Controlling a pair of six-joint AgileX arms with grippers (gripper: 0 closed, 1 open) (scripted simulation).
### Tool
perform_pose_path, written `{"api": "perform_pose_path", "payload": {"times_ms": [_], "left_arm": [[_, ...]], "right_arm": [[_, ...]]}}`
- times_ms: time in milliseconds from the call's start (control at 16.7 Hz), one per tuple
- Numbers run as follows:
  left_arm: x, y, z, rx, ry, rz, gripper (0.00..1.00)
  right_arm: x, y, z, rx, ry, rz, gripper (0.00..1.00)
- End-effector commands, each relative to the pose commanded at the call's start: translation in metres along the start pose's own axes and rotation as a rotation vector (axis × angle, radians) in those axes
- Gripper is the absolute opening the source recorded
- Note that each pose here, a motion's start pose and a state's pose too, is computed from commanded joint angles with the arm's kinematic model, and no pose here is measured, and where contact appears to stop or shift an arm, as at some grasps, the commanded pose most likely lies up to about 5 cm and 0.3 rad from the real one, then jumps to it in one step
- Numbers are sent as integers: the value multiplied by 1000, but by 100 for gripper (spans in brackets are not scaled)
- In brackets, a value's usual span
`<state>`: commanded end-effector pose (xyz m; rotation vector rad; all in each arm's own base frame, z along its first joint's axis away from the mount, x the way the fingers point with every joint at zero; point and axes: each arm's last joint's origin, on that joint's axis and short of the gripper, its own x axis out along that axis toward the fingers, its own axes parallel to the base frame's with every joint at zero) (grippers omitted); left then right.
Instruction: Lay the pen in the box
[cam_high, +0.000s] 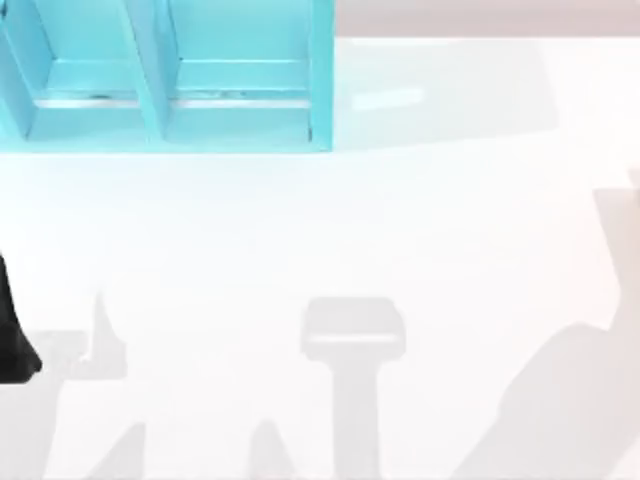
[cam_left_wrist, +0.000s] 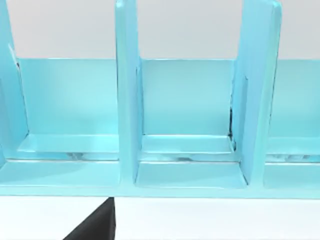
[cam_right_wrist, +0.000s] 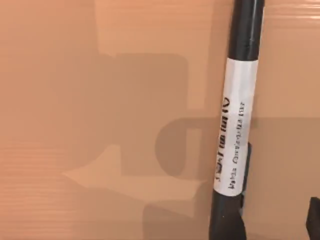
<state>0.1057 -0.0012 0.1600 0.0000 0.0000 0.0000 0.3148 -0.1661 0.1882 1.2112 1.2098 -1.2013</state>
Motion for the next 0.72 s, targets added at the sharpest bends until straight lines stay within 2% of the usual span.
{"api": "perform_pose_path", "payload": {"times_ms": [360,720], "left_arm": [[0,0,0,0,0,0,100],[0,0,0,0,0,0,100]], "right_arm": [[0,0,0,0,0,0,98],[0,0,0,0,0,0,100]]}}
